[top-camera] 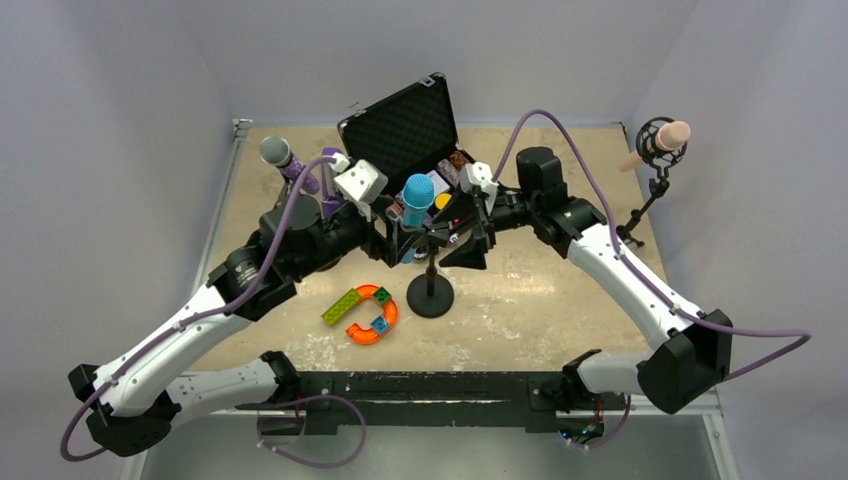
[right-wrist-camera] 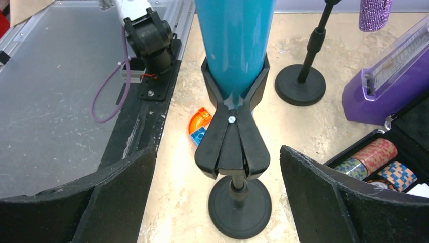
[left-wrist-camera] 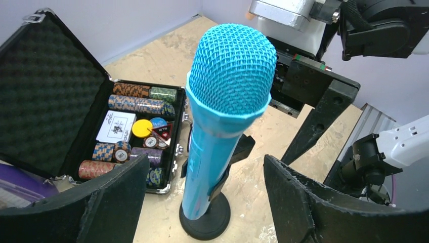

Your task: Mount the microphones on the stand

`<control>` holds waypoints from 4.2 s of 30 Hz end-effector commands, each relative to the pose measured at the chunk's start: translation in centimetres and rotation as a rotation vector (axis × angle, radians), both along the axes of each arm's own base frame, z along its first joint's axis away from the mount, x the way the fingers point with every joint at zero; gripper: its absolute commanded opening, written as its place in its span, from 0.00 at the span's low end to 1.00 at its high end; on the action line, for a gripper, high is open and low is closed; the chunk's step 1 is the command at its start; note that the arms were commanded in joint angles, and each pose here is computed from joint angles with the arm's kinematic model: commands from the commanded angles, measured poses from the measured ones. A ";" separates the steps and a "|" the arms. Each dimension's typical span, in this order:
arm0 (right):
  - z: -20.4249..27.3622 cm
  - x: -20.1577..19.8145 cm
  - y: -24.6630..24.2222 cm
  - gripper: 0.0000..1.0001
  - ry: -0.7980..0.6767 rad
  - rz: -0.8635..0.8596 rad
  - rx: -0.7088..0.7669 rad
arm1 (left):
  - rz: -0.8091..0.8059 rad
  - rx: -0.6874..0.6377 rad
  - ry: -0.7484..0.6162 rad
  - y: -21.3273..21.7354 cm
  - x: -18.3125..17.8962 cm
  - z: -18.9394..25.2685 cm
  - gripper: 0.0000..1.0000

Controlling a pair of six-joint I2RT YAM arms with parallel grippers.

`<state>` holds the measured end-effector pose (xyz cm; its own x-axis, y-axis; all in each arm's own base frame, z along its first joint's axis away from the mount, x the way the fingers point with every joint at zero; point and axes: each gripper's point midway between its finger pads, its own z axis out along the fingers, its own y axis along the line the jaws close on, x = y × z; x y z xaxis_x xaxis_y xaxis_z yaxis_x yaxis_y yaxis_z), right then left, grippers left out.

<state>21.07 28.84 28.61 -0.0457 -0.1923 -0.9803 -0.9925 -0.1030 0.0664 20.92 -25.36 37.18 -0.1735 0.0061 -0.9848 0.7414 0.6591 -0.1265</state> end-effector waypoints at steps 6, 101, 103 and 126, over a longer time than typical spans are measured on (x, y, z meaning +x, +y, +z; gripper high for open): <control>-0.5 0.6 -1.7 0.99 0.019 -0.051 0.088 | 0.055 -0.012 0.002 4.4 -2.5 -1.6 0.89; 2.6 9.0 -7.5 0.00 -0.223 -0.212 0.086 | 0.185 -0.117 0.259 11.5 -8.1 -13.7 0.98; 2.8 9.7 -7.8 0.00 -0.228 -0.234 0.082 | 0.185 -0.116 0.259 11.5 -8.1 -13.8 0.98; 7.6 21.7 -10.0 0.00 -0.285 -0.603 0.095 | 0.177 -0.102 0.255 11.5 -8.2 -13.9 0.99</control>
<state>39.99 19.88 30.26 -0.0262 -0.1546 -0.9876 -0.9309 0.3638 -0.0322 12.66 -13.95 23.12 -0.4198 -0.1474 -0.8955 0.5450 0.7481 -0.3786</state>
